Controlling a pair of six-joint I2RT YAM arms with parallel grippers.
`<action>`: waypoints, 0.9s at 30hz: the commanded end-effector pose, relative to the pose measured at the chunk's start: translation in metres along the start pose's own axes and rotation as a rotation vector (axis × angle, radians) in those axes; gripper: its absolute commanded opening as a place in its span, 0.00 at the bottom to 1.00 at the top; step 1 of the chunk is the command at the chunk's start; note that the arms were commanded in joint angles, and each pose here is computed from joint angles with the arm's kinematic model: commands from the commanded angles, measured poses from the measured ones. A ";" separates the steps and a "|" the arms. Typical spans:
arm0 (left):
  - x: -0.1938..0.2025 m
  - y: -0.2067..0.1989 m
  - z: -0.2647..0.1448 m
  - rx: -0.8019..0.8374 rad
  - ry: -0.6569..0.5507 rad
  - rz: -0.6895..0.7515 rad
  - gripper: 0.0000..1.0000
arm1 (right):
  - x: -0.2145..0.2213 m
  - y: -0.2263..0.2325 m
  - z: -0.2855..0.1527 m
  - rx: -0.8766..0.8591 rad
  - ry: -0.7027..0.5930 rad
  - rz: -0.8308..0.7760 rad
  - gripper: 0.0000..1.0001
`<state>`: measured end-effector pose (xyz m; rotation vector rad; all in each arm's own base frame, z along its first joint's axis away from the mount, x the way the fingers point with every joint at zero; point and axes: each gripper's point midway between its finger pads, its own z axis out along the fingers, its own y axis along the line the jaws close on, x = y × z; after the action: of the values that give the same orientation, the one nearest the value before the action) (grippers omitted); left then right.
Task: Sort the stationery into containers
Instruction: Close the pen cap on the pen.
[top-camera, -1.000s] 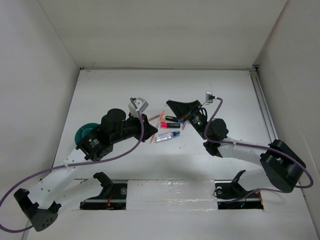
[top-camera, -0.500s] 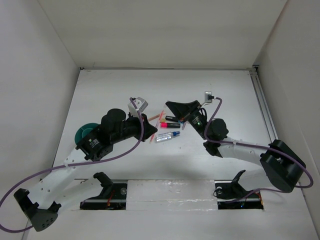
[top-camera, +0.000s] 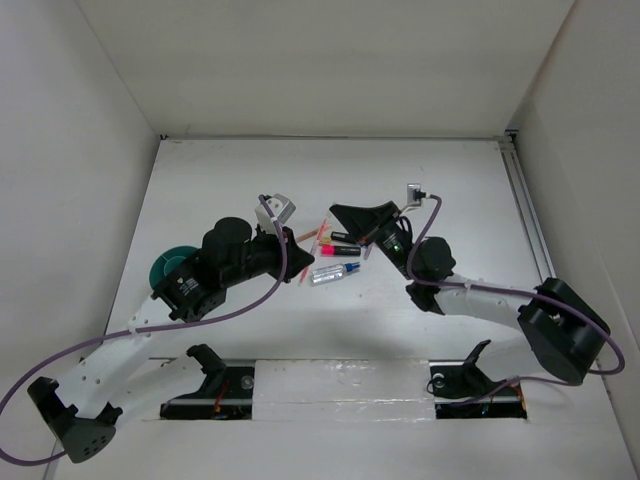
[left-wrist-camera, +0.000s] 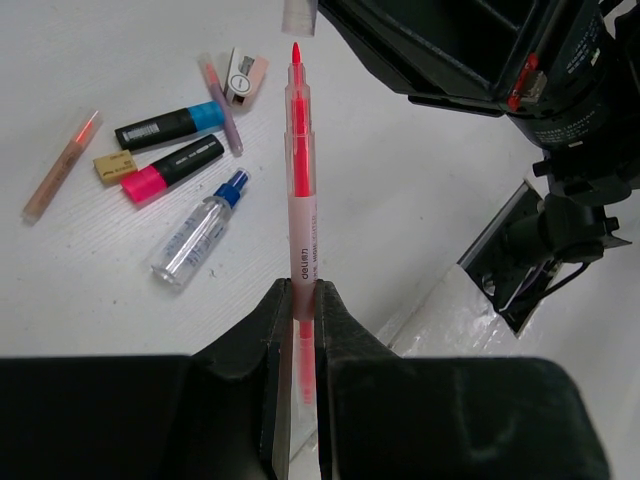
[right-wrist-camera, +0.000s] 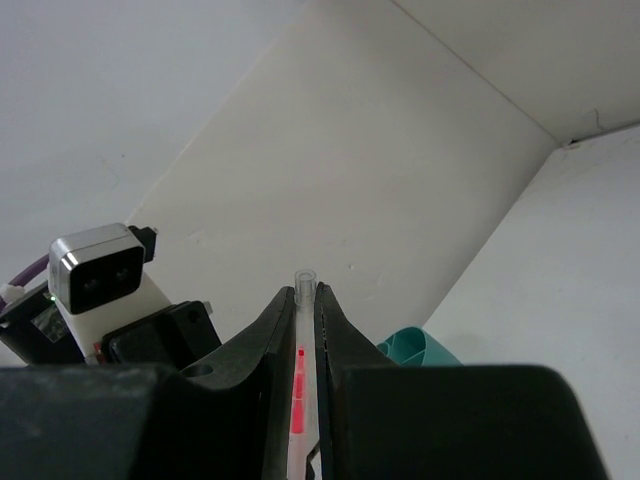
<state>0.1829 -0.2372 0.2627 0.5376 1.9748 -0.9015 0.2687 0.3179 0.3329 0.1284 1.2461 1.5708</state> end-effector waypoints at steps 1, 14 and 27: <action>-0.008 -0.001 -0.001 0.003 -0.030 0.004 0.00 | -0.001 0.017 0.003 -0.068 -0.009 0.015 0.00; -0.008 -0.003 -0.001 0.012 -0.027 0.005 0.00 | -0.005 0.016 0.009 -0.074 -0.039 0.016 0.00; -0.007 -0.004 -0.001 0.021 -0.023 0.005 0.00 | -0.032 0.026 0.004 -0.076 -0.087 -0.006 0.00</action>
<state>0.1825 -0.2373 0.2626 0.5391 1.9755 -0.9030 0.2736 0.3070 0.3419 0.1469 1.2155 1.5613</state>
